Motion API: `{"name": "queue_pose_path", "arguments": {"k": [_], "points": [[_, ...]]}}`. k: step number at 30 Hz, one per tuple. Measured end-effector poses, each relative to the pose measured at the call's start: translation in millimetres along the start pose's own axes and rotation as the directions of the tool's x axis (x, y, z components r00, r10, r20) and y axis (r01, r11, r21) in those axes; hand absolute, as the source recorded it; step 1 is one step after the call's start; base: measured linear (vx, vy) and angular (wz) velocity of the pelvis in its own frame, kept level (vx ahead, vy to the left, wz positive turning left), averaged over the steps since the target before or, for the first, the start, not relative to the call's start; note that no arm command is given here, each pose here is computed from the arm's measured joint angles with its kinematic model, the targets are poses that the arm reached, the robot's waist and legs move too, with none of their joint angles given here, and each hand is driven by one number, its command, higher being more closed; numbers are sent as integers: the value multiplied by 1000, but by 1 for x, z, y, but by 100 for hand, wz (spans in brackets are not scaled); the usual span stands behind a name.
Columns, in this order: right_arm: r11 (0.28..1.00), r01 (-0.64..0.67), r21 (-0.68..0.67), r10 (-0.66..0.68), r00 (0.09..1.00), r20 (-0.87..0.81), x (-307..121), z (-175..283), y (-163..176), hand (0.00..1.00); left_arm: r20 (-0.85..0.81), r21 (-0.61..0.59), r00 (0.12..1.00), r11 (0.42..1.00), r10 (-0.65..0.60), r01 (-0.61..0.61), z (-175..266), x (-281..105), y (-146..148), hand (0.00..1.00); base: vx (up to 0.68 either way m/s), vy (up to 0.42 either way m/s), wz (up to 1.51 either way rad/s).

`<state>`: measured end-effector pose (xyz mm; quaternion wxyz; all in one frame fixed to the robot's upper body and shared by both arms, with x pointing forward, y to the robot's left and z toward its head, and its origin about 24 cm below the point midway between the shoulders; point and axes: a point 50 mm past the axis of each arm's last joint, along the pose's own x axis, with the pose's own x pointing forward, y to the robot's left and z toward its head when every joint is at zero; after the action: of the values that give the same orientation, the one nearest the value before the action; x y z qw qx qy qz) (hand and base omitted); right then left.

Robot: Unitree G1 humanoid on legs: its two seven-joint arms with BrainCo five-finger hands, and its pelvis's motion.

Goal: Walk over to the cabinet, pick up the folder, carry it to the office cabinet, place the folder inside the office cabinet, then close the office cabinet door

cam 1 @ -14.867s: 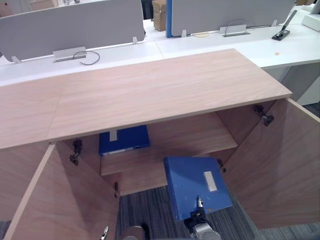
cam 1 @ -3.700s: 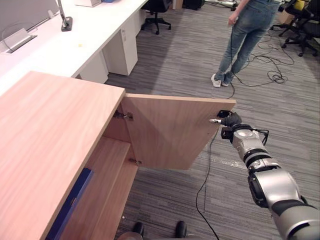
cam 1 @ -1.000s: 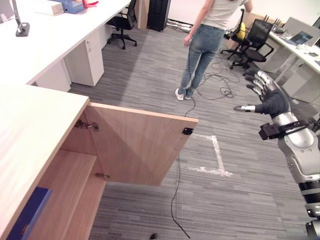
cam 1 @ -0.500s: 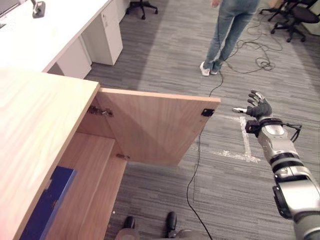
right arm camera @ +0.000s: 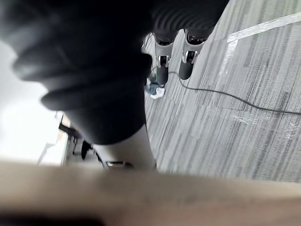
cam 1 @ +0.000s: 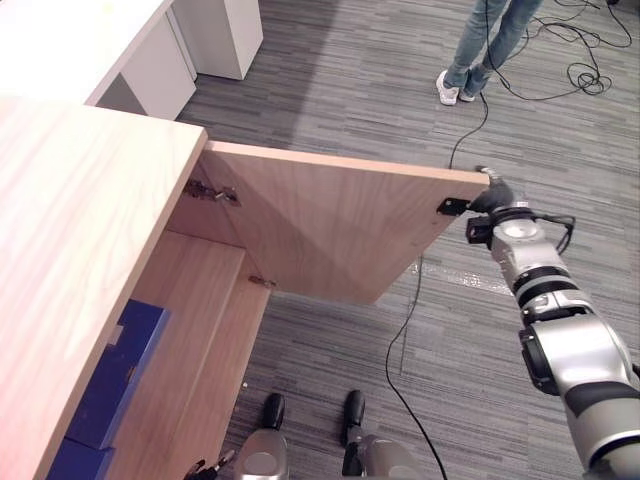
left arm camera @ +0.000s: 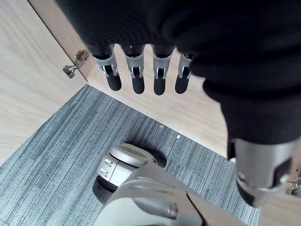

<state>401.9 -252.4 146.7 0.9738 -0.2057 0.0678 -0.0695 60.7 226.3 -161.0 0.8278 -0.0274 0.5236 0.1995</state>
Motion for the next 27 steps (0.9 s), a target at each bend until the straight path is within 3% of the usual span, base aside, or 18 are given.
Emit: {"name": "queue_pose_path", "arguments": {"k": [5,14,18,21,23,27], "points": [[973,-91,-211,91,996,-9,1,5,11,0,18,33,1000,999,-21,20,7,2,-3,0,0,0,0],[969,-117,-219,118,993,-5,1,6,18,0,26,38,999,999,-24,23,10,3,-4,0,-4,0,0],[943,-148,-299,161,987,16,-1,10,23,0,28,34,999,999,-23,22,11,3,-4,0,4,1,-1],[885,-199,-421,240,970,46,-6,17,33,0,26,13,1000,1000,-10,9,12,3,-1,0,8,-2,-9],[804,-273,-528,356,933,60,-15,20,49,0,21,-15,1000,1000,13,-13,13,4,5,0,24,-11,-18],[617,-441,-652,634,769,80,-49,25,95,0,29,-56,999,998,43,-41,19,6,12,0,46,-35,-22]]}}
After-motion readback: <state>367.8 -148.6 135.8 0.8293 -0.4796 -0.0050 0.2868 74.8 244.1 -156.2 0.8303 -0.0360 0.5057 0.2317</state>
